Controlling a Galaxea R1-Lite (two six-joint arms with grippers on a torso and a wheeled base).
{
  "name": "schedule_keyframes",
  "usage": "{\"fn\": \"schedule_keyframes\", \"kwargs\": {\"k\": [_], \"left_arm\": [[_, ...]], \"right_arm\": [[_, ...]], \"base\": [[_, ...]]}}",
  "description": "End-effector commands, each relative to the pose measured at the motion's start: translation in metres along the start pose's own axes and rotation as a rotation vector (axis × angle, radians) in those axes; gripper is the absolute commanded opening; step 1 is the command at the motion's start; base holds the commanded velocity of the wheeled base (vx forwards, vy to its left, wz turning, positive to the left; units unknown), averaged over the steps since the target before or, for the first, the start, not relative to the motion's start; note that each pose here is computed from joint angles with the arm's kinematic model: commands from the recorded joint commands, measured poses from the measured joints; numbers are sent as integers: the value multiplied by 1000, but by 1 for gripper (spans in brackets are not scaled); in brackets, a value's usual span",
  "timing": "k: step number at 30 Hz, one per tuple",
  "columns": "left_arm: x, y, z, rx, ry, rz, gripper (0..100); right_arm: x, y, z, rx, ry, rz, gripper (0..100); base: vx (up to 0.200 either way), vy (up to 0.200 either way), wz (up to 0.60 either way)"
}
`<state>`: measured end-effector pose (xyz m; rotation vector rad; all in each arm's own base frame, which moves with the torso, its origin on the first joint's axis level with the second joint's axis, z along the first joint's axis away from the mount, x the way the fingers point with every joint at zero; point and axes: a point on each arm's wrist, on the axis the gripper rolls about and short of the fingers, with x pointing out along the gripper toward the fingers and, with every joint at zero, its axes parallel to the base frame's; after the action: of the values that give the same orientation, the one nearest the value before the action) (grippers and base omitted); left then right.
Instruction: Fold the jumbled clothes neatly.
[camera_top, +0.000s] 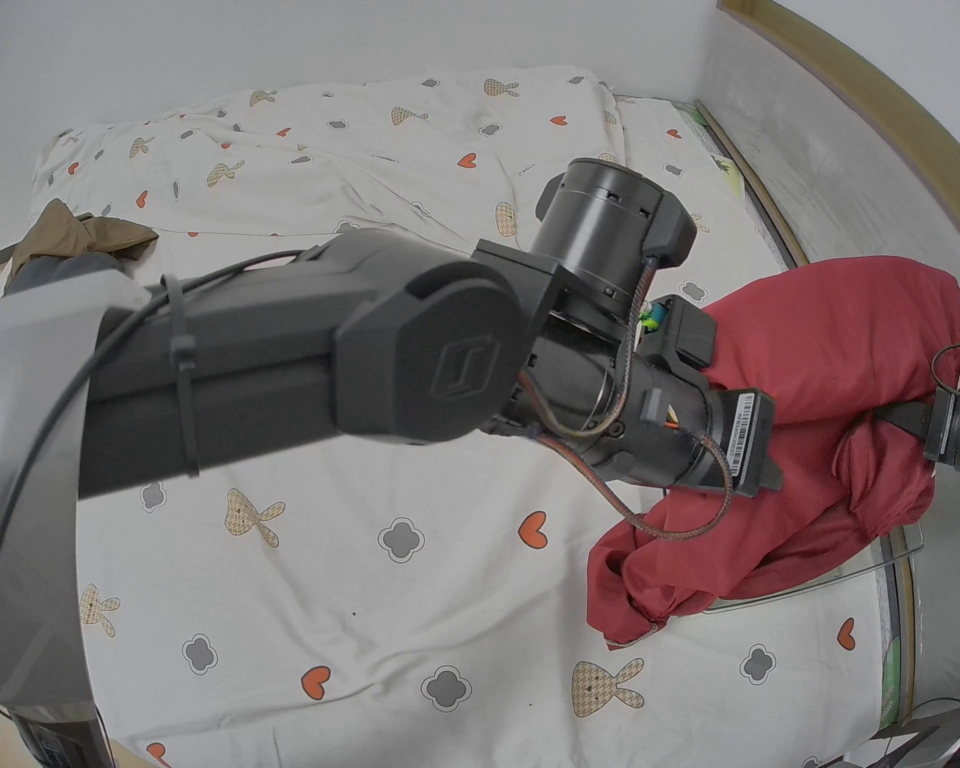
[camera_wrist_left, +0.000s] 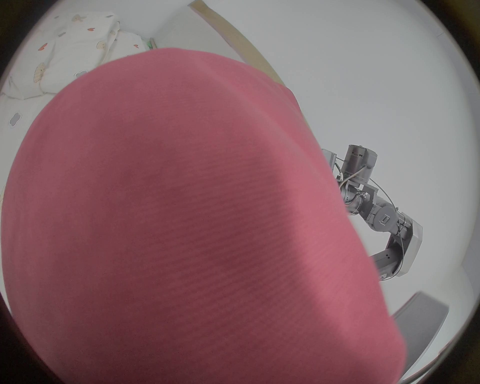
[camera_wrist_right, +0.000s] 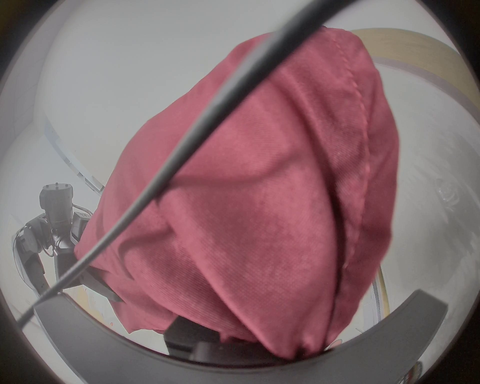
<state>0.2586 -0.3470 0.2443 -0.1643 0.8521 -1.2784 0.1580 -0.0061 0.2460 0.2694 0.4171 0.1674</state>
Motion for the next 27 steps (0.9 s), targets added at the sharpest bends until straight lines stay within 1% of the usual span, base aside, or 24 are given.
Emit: {"fn": "schedule_keyframes", "kwargs": {"k": [1, 3, 4, 6, 10, 13, 14, 17, 21, 27], "left_arm": [[-10, -10, -3, -13, 29, 4, 0], [-13, -16, -4, -11, 40, 0, 0], [-14, -20, -6, -13, 50, -3, 0], [-14, -21, -7, -14, 57, -3, 0], [-17, -23, -6, -12, 53, -4, 0], [-25, -29, -4, 0, 38, -12, 0], [-26, -32, -4, 5, 37, -16, 0], [-24, -36, -6, 11, 42, -24, 0], [-24, -41, -7, 18, 44, -33, 0], [-31, -47, -5, 30, 31, -41, 0]], "right_arm": [[-7, 3, 3, -10, -28, 7, 0], [-15, 7, 5, -18, -56, 15, 0], [-25, 10, 8, -29, -93, 20, 0], [-33, 13, 13, -38, -127, 24, 0], [-39, 17, 20, -48, -161, 31, 0], [-57, 21, 25, -58, -229, 35, 0], [-66, 25, 26, -58, -263, 43, 0], [-78, 29, 29, -58, -307, 50, 0], [-101, 36, 32, -34, -394, 70, 0], [-125, 43, 30, -41, -472, 88, 0]], "base": [[0, 0, 0], [0, 0, 0], [0, 0, 0], [0, 0, 0], [0, 0, 0], [0, 0, 0], [0, 0, 0], [0, 0, 0], [0, 0, 0], [0, 0, 0]]}}
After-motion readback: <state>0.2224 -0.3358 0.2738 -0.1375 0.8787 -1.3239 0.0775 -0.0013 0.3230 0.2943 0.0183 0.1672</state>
